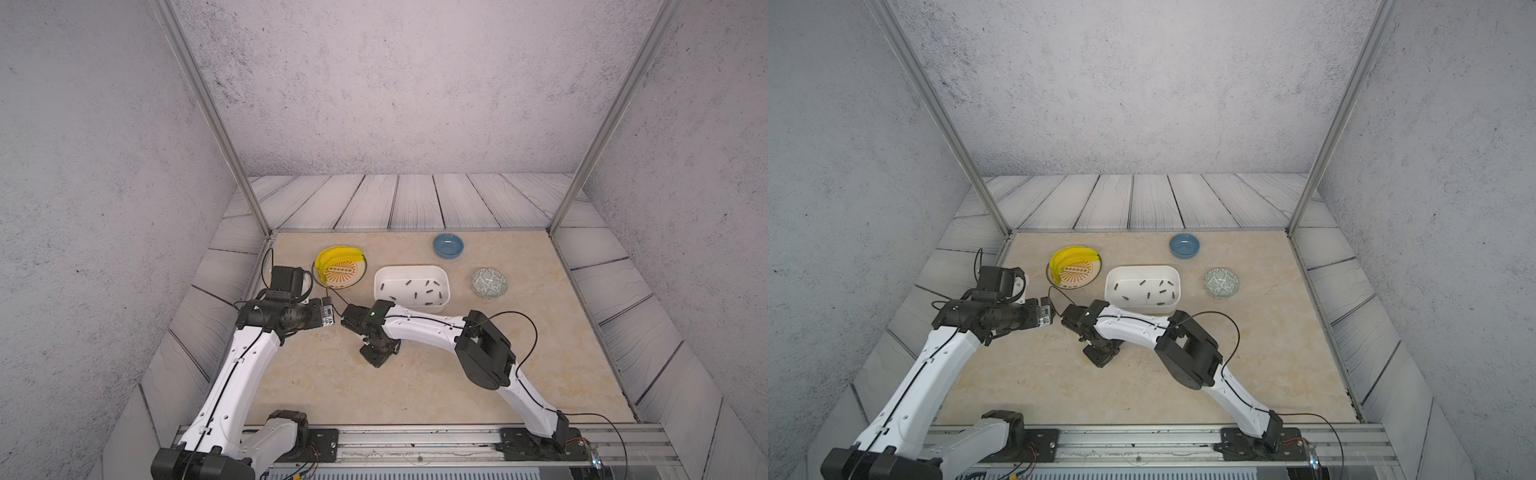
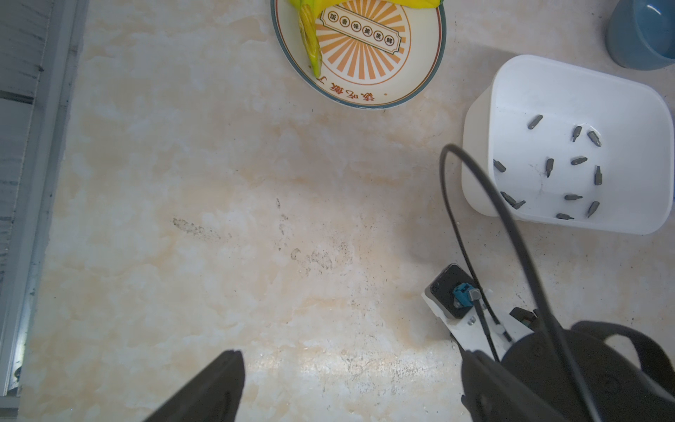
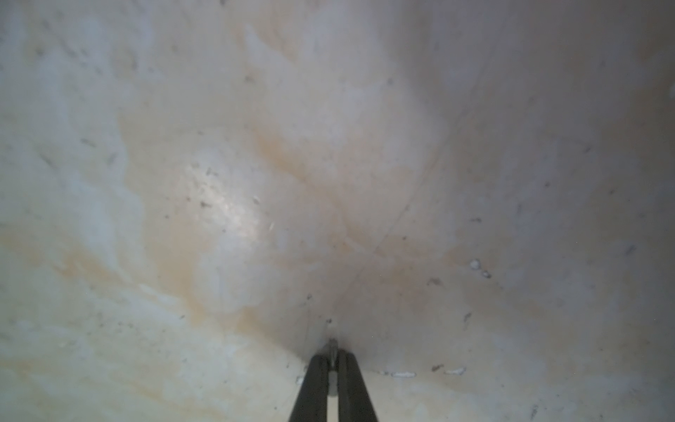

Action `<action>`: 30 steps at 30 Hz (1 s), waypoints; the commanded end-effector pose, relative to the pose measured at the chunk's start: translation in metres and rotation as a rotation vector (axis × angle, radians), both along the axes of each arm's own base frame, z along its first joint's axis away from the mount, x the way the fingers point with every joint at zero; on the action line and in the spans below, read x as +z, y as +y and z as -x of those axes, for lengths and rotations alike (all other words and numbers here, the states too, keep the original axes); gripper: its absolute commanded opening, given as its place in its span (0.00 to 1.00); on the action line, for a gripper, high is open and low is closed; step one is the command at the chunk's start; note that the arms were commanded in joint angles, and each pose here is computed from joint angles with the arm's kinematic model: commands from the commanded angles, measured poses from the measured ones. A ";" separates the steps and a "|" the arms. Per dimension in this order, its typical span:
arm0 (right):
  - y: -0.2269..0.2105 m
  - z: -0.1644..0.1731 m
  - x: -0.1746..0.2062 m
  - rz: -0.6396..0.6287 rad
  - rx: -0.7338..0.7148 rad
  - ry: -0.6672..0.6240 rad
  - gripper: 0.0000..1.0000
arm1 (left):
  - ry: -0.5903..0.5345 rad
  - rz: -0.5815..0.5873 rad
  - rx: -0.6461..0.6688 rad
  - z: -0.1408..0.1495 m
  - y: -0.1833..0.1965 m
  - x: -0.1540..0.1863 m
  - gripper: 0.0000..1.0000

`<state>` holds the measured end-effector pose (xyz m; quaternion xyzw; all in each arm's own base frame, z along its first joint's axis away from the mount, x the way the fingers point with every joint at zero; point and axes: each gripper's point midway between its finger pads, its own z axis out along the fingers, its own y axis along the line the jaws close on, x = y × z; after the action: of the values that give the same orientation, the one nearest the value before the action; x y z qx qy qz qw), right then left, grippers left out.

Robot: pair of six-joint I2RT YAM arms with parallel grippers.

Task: Put the bit on the desktop into the storage box
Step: Pick up the screwdriver bit from the center of the board, then place the screwdriver bit in the storage box.

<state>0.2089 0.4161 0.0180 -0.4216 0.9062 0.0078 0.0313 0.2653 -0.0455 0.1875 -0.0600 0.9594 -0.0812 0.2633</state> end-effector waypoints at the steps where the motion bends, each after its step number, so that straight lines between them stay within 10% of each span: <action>1: -0.030 0.014 -0.042 0.150 -0.007 0.069 0.00 | 0.006 0.001 -0.008 0.003 0.001 -0.004 0.99; 22: -0.080 -0.131 0.136 -0.071 -0.208 -0.206 0.00 | 0.036 0.022 -0.027 0.003 -0.005 -0.012 0.99; 30: -0.117 -0.169 0.143 -0.090 -0.310 -0.228 0.00 | 0.046 0.083 -0.060 0.003 -0.016 -0.019 1.00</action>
<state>0.3798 0.3144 0.1733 -0.2731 0.9454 0.0154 0.1771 0.2631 -0.0551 0.1742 -0.0498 0.9629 -0.1050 0.2434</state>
